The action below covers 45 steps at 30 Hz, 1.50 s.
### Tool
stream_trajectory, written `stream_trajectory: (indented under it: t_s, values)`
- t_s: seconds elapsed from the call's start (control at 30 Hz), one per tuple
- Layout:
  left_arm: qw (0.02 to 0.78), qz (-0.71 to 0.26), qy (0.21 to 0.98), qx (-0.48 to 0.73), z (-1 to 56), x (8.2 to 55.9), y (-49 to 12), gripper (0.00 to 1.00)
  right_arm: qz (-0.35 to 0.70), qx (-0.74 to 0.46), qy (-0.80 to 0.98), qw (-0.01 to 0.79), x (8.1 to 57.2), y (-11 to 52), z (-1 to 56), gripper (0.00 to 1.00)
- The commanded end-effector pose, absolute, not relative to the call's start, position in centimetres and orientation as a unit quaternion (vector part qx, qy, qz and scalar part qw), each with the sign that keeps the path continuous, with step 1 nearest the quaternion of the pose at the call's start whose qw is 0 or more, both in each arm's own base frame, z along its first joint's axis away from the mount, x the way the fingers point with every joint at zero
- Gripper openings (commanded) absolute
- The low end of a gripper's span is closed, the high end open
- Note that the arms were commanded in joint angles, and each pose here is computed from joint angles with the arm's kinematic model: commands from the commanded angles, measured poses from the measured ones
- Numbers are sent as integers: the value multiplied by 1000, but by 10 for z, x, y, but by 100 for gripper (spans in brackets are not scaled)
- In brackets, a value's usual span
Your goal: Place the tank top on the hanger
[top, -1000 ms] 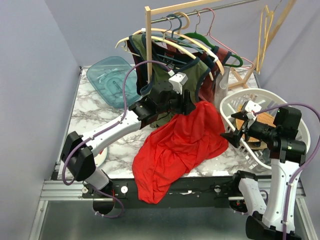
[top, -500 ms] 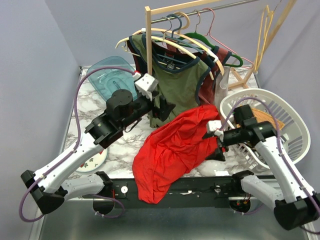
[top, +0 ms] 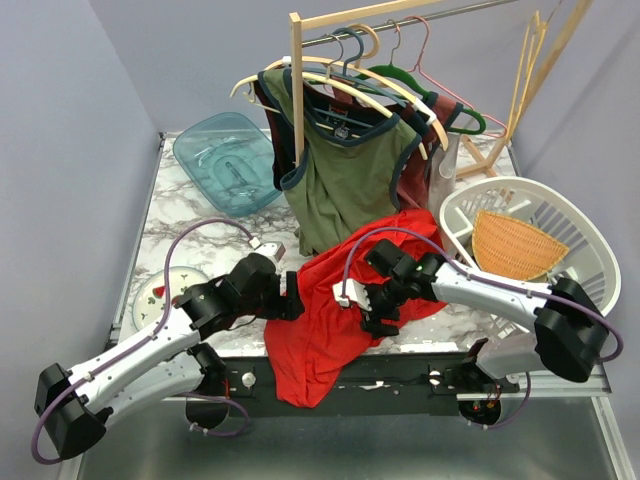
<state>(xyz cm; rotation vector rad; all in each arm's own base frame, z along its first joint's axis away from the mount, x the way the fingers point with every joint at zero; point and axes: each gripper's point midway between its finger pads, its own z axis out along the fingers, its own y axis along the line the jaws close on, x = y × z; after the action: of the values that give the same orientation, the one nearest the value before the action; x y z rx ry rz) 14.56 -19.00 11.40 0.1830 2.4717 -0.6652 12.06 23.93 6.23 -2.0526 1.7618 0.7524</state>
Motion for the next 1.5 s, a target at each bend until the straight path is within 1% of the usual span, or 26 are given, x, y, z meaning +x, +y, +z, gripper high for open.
stream_trajectory:
  t_s: [0.0,0.03,0.1,0.13,0.2,0.23,0.3,0.33,0.4,0.43,0.53,0.67,0.83,0.9,1.0,1.03,1.1,1.3,1.33,1.43,1.47]
  values:
    - [225,-260,937,65,104,117,-194,86,230,-703,652,165,130,242,48,72]
    - [220,-260,937,74,104,115,-196,86,229,-703,655,158,128,240,45,66]
    - [209,-247,941,99,101,108,-199,87,229,-702,657,149,126,238,43,60]
    - [206,-242,942,109,100,105,-199,87,230,-702,659,140,124,237,39,51]
    - [206,-215,948,113,95,105,-198,87,227,-701,662,134,124,237,38,40]
    - [203,-208,949,126,92,99,-200,87,220,-702,666,125,124,233,36,22]
    - [205,-179,954,122,85,99,-197,87,213,-701,669,123,127,233,38,2]
    - [204,-171,955,133,83,93,-199,87,205,-699,675,119,127,229,40,1]
    - [202,-155,957,140,78,89,-201,87,202,-699,674,132,132,228,54,0]
    - [208,-146,957,136,77,90,-201,87,203,-691,682,126,134,220,60,0]
    - [210,-125,957,154,72,85,-205,87,216,-671,692,158,147,207,91,0]
    - [213,-99,957,170,70,84,-209,87,215,-645,706,199,160,195,116,0]
    - [204,-56,959,190,57,81,-208,78,196,-602,731,254,178,183,132,0]
    - [201,-35,959,195,52,81,-203,76,194,-594,737,258,179,178,132,0]
    - [206,-39,957,199,53,80,-208,72,190,-587,743,257,178,171,127,1]
    - [207,-43,957,199,54,79,-209,64,188,-584,746,258,180,169,126,0]
    - [208,-50,956,201,53,79,-213,59,181,-575,753,265,184,167,127,0]
    - [195,-37,957,211,37,76,-209,58,153,-519,773,331,221,151,160,0]
    - [196,-35,957,211,37,77,-208,52,154,-514,774,335,223,147,164,0]
    - [211,-35,954,210,41,82,-210,25,156,-510,773,345,227,146,174,0]
    - [222,-38,952,209,47,86,-213,22,155,-510,771,349,229,147,178,0]
